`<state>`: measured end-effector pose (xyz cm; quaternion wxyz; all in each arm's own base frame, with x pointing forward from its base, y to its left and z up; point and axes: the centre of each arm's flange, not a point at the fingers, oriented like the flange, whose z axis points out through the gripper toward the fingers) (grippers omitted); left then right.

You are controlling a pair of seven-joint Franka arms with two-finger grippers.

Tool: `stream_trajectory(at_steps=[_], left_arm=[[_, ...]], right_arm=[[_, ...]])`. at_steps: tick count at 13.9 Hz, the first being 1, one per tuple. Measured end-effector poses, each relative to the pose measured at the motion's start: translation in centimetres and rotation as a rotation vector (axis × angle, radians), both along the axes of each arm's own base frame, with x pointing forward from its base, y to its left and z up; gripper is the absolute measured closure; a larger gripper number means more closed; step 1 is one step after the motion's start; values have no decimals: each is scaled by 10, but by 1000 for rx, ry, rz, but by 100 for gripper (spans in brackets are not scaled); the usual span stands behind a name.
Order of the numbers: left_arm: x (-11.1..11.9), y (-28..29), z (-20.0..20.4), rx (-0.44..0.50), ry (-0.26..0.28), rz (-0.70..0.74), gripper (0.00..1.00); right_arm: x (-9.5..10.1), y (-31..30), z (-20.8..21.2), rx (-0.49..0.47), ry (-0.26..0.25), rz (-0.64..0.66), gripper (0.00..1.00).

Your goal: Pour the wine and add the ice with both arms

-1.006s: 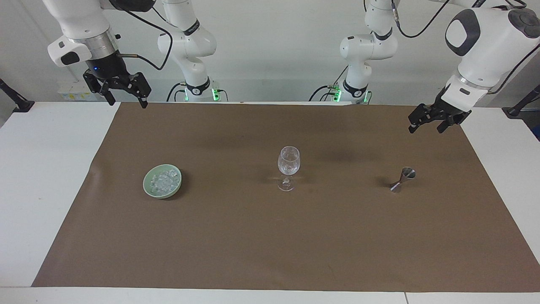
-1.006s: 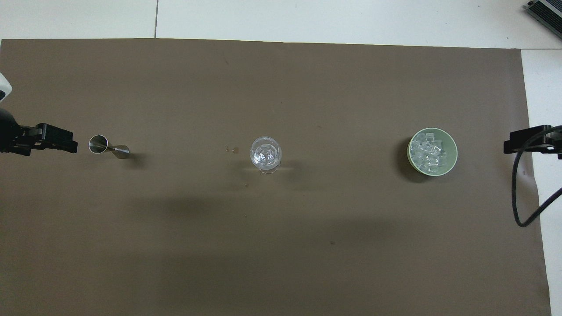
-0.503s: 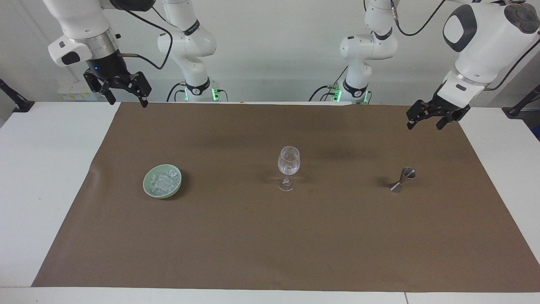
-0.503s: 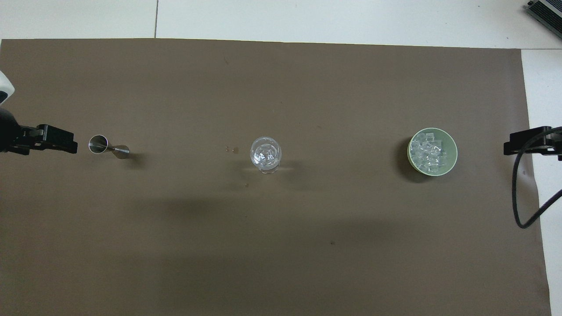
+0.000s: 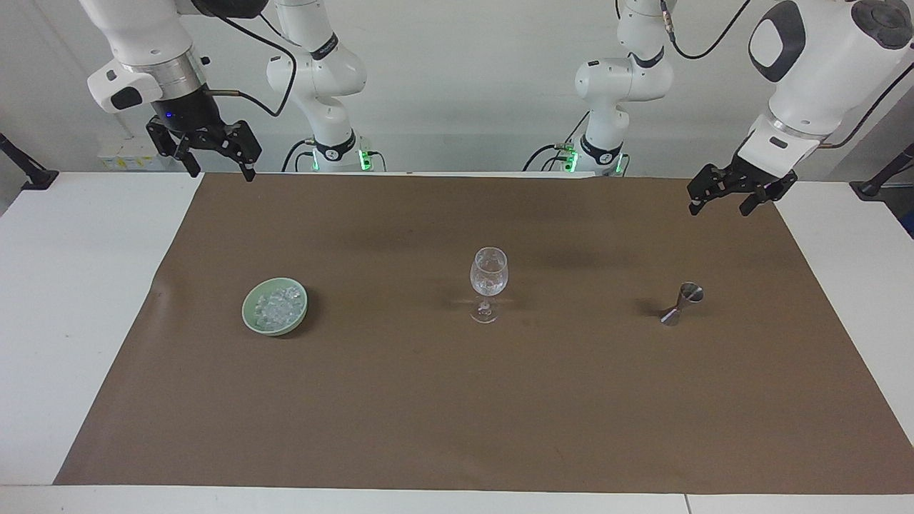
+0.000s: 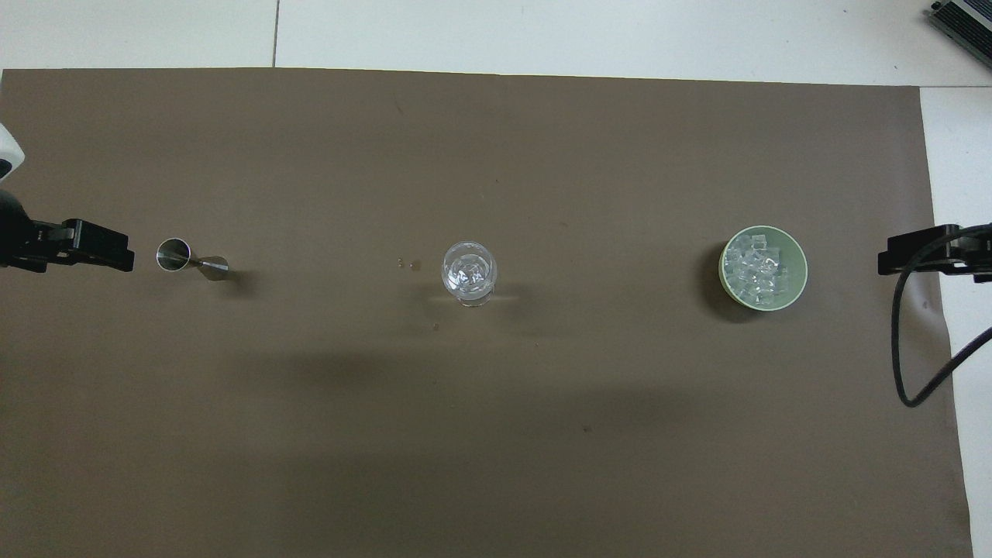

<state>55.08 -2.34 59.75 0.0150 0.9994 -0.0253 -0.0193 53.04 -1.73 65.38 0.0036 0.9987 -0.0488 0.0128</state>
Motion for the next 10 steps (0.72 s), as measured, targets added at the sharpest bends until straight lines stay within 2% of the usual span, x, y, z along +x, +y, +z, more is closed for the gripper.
stream_trajectory(at_steps=[10], left_arm=[[1, 0, -1, 1, 2, 0, 0]], right_arm=[[0, -7, 0, 1, 0, -12, 0]])
